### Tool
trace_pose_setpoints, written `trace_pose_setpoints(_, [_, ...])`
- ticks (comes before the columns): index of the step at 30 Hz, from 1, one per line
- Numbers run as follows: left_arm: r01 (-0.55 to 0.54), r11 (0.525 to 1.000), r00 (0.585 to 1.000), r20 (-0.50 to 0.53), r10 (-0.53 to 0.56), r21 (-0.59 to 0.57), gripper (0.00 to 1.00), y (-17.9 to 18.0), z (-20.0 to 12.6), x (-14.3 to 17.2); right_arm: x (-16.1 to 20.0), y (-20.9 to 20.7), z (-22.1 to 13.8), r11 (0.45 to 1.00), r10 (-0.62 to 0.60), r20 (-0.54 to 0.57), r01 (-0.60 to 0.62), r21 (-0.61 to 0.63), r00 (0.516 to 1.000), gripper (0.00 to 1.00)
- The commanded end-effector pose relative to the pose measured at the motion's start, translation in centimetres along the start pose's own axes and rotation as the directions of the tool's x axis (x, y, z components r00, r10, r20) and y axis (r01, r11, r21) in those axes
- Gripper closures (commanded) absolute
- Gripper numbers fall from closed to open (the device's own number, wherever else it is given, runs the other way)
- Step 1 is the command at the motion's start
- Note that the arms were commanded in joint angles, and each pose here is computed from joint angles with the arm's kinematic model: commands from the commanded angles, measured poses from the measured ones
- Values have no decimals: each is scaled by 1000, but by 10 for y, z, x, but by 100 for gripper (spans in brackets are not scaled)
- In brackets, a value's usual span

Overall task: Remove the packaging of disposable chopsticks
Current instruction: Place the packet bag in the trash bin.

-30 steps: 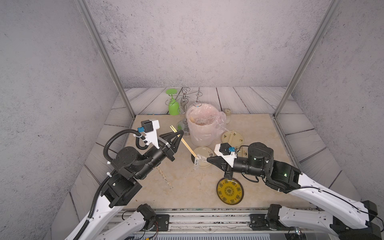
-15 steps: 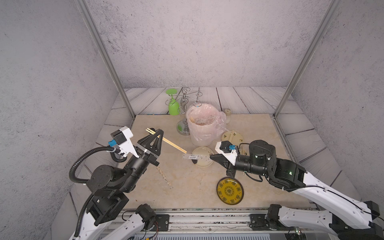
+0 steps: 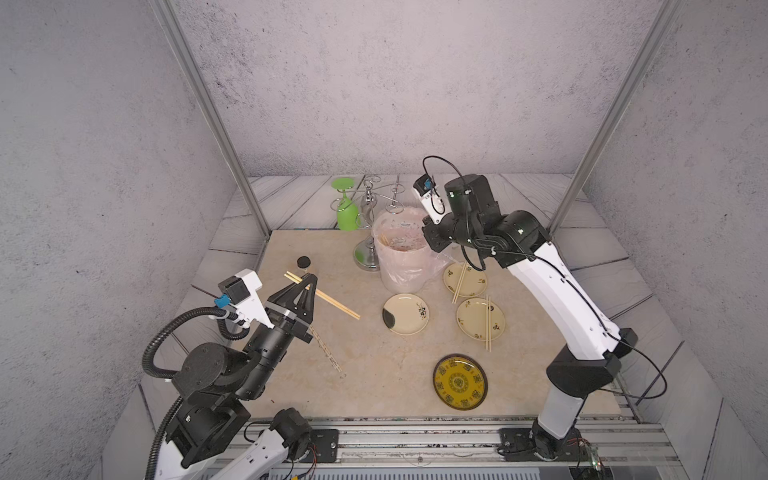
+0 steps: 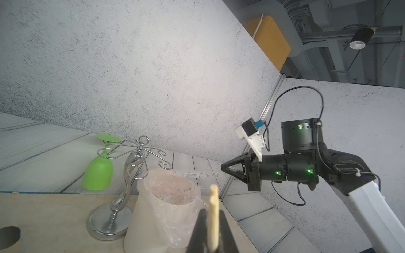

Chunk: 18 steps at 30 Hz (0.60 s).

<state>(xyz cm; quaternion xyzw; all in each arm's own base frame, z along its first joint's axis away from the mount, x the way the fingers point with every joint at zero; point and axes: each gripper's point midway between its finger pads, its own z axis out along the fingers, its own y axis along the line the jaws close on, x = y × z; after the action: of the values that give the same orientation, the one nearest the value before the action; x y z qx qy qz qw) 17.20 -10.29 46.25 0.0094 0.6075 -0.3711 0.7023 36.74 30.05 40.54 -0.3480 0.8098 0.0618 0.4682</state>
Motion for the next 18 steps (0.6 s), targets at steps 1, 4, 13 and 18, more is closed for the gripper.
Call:
trace_pose_setpoints(1, [-39, 999, 999, -4, 39, -31, 100, 6, -3, 1, 32, 1, 13, 1000, 16, -153, -18, -11, 988, 100])
trace_pose_setpoints(4, [-53, 998, 998, -17, 53, -34, 100, 7, -3, 3, 34, -3, 30, 1000, 10, -164, -8, 9, 986, 100])
trace_pose_setpoints(13, [-66, 997, 997, -30, 65, -46, 100, 11, -4, 10, 36, 3, 89, 1000, -20, -165, 16, -21, 986, 95])
trace_pose_setpoints(18, [-70, 996, 997, -36, 69, -52, 100, 13, -3, 12, 27, 7, 112, 999, -19, -119, 16, -29, 993, 53])
